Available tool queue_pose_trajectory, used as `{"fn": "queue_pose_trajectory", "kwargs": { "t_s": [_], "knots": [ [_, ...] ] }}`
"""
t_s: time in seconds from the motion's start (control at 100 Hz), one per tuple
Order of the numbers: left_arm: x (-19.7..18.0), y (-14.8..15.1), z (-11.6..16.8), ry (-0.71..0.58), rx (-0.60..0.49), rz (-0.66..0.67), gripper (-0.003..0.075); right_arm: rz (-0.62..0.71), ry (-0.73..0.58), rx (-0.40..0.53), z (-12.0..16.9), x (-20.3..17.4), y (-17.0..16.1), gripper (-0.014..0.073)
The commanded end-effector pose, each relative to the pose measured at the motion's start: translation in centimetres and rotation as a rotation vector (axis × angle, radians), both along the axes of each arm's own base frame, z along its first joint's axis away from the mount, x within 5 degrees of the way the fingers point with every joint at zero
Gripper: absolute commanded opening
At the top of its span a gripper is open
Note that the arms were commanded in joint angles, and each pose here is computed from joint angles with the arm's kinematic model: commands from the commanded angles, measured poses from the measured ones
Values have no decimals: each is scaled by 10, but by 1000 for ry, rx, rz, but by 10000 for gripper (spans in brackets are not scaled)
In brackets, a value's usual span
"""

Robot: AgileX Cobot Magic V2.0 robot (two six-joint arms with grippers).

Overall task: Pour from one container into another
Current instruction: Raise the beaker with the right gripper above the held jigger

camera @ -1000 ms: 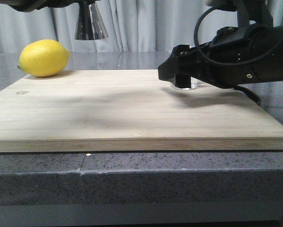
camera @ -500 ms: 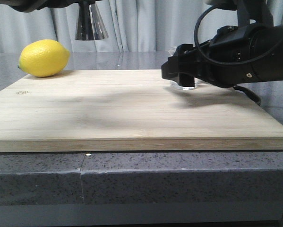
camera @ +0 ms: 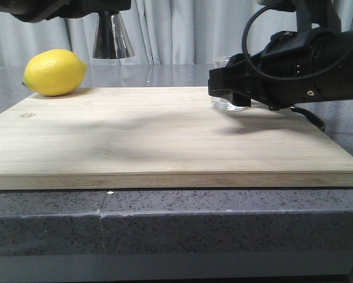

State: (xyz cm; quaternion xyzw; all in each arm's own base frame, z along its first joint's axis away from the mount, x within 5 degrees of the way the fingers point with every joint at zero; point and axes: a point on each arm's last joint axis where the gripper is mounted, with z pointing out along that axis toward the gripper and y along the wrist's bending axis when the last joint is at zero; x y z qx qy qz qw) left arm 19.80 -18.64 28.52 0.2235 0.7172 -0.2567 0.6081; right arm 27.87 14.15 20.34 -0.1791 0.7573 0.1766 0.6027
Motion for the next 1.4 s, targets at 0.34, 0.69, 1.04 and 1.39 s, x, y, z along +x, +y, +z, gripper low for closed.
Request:
{"fn": "queue_pose_trajectory", "kwargs": {
  "t_s": [0.34, 0.69, 1.04, 1.39],
  "knots": [
    [-4, -5, 23, -85, -96, -17, -20, 81, -276, -5, 94, -21, -3, 232],
    [-11, -22, 13, -62, -75, -73, -20, 114, -401, -186, 167, -34, -2, 232],
    [-11, -22, 14, -69, -81, -73, -20, 257, -527, -315, 194, -55, 31, 232],
    [-11, -22, 14, -68, -82, -73, -20, 327, -611, -466, 192, -63, 40, 232]
  ]
}}
